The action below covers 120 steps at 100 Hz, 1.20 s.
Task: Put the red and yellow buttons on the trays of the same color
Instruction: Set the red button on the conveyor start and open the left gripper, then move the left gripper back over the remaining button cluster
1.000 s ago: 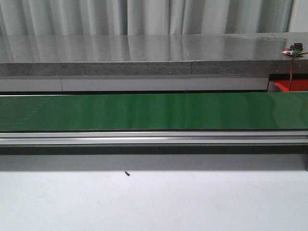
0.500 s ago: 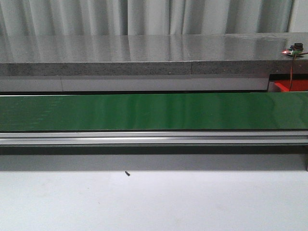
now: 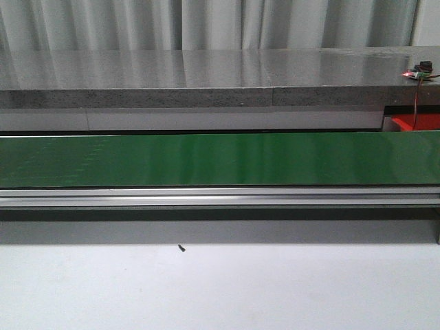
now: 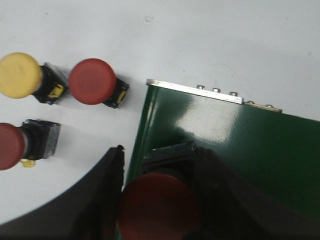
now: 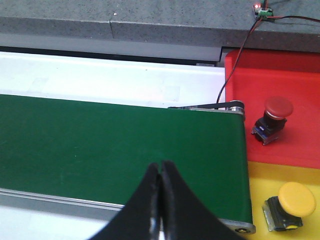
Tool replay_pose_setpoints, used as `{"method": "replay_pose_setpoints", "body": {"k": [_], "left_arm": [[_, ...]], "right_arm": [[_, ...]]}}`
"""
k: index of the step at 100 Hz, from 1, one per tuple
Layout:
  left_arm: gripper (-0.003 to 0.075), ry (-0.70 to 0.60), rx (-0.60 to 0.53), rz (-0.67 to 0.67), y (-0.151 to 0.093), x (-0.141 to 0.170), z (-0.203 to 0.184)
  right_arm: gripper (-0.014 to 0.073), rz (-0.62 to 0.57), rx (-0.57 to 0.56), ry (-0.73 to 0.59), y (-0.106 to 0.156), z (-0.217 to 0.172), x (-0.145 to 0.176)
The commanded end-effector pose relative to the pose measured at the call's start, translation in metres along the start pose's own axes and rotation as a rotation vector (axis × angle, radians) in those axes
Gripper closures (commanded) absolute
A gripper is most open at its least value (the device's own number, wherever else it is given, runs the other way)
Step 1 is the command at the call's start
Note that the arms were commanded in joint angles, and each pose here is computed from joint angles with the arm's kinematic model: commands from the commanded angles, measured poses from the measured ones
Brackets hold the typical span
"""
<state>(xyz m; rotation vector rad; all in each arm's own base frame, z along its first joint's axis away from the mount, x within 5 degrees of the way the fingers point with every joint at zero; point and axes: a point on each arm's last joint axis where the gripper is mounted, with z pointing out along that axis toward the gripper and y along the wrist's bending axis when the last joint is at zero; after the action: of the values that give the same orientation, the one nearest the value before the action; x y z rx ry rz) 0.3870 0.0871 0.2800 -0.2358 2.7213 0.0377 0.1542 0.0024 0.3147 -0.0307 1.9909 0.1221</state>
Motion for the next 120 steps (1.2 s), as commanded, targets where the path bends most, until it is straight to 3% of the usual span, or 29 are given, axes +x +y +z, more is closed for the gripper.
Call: {"method": "replay_pose_setpoints", "body": {"k": [1,18,40,47,87,102,120], "left_arm": [[0.0636,-0.08,0.015,0.014,-0.009,-0.009,-0.018],[0.0587,-0.073,0.026,0.027,-0.016,-0.009,-0.015],[0.0198,-0.077,0.095,0.037,-0.022,-0.01,-0.016],[0.0134,-0.079,0.111,0.034,-0.024,-0.009,-0.018],[0.0132,-0.303,0.079,0.043,-0.02,-0.014,-0.075],[0.0132,-0.287,0.055,-0.012,0.0,-0.011,-0.077],[0.0132,-0.28,-0.002,-0.111,0.04,-0.007,-0.077]], "right_arm": [[0.0713,-0.011,0.022,-0.087,-0.001,-0.005,-0.014],[0.0713,-0.011,0.022,-0.087,-0.001,-0.005,-0.014],[0.0713,-0.011,0.022,-0.087,-0.001,-0.005,-0.014],[0.0713,-0.011,0.022,-0.087,-0.001,-0.005,-0.014],[0.0713,-0.011,0.022,-0.087,-0.001,-0.005,-0.014],[0.0713,-0.011,0.022,-0.087,-0.001,-0.005,-0.014],[0.0713,-0.011,0.022,-0.087,-0.001,-0.005,-0.014]]}}
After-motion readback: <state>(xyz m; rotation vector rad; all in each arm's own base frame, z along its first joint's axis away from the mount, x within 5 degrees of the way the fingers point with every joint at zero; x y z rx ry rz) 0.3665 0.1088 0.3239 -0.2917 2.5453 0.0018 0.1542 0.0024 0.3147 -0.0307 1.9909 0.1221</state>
